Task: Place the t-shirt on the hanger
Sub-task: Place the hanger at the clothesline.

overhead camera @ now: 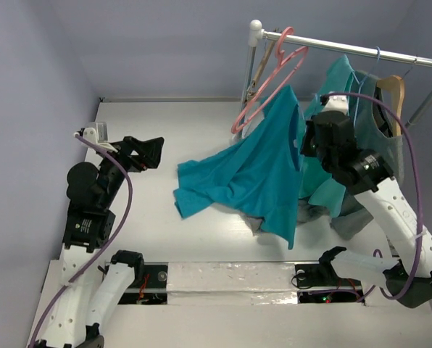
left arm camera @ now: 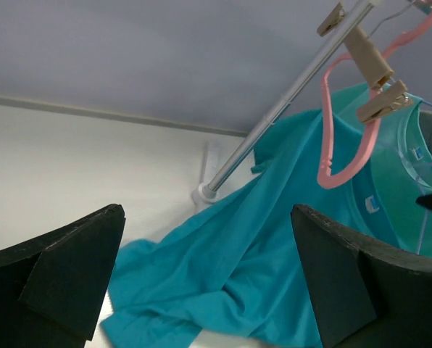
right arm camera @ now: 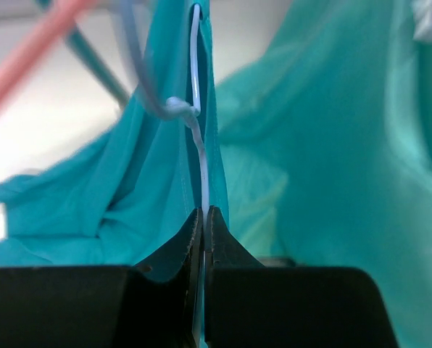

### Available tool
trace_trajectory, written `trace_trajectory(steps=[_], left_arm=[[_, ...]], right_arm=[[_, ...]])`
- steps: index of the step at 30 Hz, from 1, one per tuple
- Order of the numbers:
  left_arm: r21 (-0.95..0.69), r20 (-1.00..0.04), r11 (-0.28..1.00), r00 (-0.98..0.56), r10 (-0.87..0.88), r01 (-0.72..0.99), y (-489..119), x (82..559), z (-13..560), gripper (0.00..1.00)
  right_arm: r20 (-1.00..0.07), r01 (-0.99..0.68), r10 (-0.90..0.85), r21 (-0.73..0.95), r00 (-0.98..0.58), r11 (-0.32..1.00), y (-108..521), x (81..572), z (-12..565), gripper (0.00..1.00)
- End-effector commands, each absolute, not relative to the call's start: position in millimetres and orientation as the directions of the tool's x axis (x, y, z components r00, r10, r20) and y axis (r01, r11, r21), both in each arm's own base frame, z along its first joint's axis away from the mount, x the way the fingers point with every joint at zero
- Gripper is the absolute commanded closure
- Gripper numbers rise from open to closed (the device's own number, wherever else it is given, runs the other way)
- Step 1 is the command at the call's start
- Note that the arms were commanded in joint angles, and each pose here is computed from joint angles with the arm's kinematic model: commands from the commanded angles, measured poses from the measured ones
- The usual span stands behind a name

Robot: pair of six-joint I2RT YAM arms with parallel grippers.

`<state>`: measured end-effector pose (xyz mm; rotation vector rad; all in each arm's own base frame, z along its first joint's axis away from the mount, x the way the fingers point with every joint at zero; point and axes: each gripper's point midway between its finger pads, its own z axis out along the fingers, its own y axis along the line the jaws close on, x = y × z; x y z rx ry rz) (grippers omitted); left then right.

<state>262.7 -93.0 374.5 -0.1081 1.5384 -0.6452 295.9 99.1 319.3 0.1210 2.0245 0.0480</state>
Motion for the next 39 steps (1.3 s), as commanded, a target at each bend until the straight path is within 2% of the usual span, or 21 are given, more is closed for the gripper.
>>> trace_trajectory(steps=[1, 6, 16, 22, 28, 39], left_arm=[[-0.415, -0.900, 0.832, -0.028, -0.436, 0.369, -92.5, 249.5, 399.7, 0.01], [-0.395, -0.902, 0.838, 0.012, -0.431, 0.376, -89.2, 237.3, 406.8, 0.01], [-0.355, -0.909, 0.844, 0.064, -0.412, 0.402, -87.2, 221.1, 409.9, 0.01], [-0.349, -0.925, 0.844, -0.002, -0.381, 0.407, -95.5, 226.1, 387.0, 0.01], [-0.343, -0.930, 0.844, -0.025, -0.366, 0.412, -100.7, 225.7, 383.4, 0.01], [-0.350, -0.931, 0.848, -0.050, -0.361, 0.398, -102.3, 229.4, 374.2, 0.01]], right_arm=[[-0.947, 0.085, 0.125, 0.104, -0.296, 0.991, 82.1, 308.6, 384.4, 1.00], [-0.970, 0.145, 0.133, 0.105, -0.202, 0.984, 63.0, 322.2, 426.2, 1.00], [-0.987, 0.179, 0.149, 0.137, -0.059, 0.974, 49.6, 322.9, 464.0, 1.00], [-0.990, 0.176, 0.136, 0.141, 0.040, 0.974, 40.8, 314.2, 481.7, 1.00], [-0.997, 0.221, 0.072, 0.068, -0.011, 0.973, 42.8, 344.4, 475.1, 1.00], [-0.997, 0.232, 0.069, 0.071, 0.014, 0.970, 31.9, 366.4, 483.6, 1.00]])
